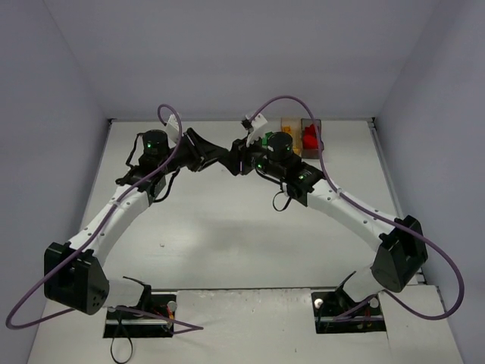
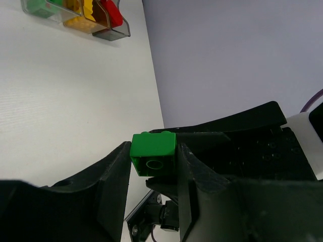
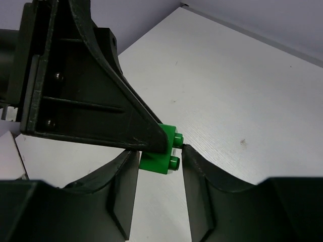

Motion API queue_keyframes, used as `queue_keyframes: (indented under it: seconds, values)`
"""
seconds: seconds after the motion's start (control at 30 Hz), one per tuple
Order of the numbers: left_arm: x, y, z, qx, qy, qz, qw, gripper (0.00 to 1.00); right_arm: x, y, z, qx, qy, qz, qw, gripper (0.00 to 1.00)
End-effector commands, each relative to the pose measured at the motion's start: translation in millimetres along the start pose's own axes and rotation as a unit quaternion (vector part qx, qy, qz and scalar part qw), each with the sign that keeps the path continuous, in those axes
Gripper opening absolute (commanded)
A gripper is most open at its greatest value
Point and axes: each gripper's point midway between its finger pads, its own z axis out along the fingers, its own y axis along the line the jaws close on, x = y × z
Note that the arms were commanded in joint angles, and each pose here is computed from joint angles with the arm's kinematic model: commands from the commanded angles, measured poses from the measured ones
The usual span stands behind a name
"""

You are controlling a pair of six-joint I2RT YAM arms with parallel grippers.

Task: Sort the legos into containers by color

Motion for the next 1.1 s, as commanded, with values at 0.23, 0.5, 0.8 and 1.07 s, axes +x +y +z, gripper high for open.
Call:
queue_keyframes:
  seconds: [0.23,0.5,0.8,1.07]
  values:
    - [-17.7,-44.4,-12.9,0.049,-0.032,0.039,0.998,0.32,-34.8,-9.8,3.9,0.034,-0.052,-0.039,0.997,0.00]
    - [-34.4,13.1,-42.2,-0.105,-0.079,0.082,0.988,0.68,4.0,-101.0,7.8,0.153,0.013,-0.025,0.988,0.00]
    - [-36.7,72.9,-106.3,-0.271,-0.115,0.208,0.933,0.69,16.2,-243.2,13.0,0.297,0.049,0.014,0.954,0.06]
    - [-6.6,100.4,-143.3,-0.309,-0.107,0.222,0.918,0.70,15.9,-321.6,55.6,0.324,0.051,0.030,0.944,0.27]
